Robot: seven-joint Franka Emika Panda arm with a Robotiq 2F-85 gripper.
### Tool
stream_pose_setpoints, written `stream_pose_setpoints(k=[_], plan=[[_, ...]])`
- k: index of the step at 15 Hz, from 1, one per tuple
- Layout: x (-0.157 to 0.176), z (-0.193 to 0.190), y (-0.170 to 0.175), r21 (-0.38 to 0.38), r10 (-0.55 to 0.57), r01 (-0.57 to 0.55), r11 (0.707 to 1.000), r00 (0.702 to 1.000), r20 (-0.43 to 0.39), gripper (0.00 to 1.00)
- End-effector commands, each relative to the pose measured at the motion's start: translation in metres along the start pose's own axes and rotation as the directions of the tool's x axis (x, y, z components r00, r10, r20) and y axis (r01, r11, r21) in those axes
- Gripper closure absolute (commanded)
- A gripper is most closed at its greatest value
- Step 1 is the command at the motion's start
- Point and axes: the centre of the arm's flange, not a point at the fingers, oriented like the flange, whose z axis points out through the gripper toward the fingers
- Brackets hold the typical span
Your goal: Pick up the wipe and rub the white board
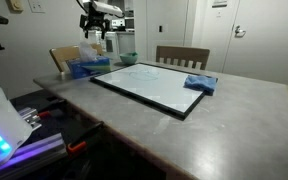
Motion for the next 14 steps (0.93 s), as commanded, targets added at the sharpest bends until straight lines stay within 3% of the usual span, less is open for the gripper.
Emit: stream_pose_setpoints(k=[1,9,14], plan=[[0.014,0.021,0.009,-0.014,-0.064,0.063,0.998,0.998,-0.023,0.0],[0.062,0.077,0.021,0.06,-0.242,0.247,0.967,0.967,-0.079,0.0],[0.074,0.092,0.028,0.092,-0.285,0.295,0.951,0.953,-0.102,0.0]])
